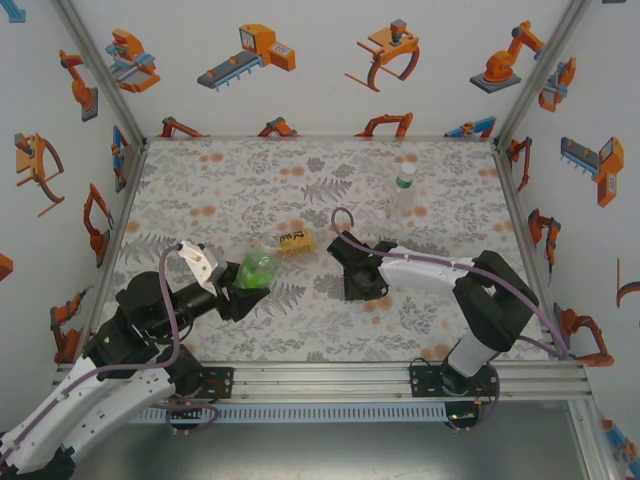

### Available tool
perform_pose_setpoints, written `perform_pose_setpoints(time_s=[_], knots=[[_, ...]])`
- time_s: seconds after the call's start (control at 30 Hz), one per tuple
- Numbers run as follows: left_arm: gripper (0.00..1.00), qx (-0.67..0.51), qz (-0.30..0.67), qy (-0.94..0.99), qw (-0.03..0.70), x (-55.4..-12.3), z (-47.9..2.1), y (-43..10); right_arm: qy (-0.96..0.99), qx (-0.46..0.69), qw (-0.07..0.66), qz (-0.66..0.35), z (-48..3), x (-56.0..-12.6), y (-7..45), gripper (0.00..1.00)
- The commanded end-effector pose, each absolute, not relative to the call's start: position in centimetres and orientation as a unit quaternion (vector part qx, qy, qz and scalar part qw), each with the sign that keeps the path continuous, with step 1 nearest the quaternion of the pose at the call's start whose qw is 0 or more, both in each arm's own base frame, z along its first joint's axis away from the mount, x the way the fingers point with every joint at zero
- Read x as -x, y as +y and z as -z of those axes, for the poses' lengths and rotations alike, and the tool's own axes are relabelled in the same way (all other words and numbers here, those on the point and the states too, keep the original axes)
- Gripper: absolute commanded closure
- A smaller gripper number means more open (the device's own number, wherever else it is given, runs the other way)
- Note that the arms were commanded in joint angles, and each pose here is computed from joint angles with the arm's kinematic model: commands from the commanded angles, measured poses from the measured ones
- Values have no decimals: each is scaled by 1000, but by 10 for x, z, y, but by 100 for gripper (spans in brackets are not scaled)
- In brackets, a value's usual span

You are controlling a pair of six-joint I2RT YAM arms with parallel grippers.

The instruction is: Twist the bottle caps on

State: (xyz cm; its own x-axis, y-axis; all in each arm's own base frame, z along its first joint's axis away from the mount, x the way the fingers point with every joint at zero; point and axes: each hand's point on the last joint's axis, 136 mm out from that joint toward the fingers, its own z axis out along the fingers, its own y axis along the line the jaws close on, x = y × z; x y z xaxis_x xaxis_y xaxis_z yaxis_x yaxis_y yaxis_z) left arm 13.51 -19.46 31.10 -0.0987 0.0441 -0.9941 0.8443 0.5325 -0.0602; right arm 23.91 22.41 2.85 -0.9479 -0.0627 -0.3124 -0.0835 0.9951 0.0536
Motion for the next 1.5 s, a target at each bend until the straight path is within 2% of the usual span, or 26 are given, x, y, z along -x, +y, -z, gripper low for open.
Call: perform_pose_setpoints(time_s=[0.0,0.33,0.73,1.07,1.47], knots=[[100,-338,354,646,586,-135,-316,-197,990,36,137,-7,-11,-232,212,61],[100,-343,353,647,582,-132,-314,-196,987,45,151,-16,-28,-236,215,68],[100,-371,332,666,556,-137,-293,-203,972,93,208,-50,-110,-237,212,71],[100,-431,303,690,496,-137,-264,-216,946,135,261,-139,-194,-227,222,73],[100,-509,318,680,422,-122,-249,-235,916,152,242,-281,-260,-205,260,74]])
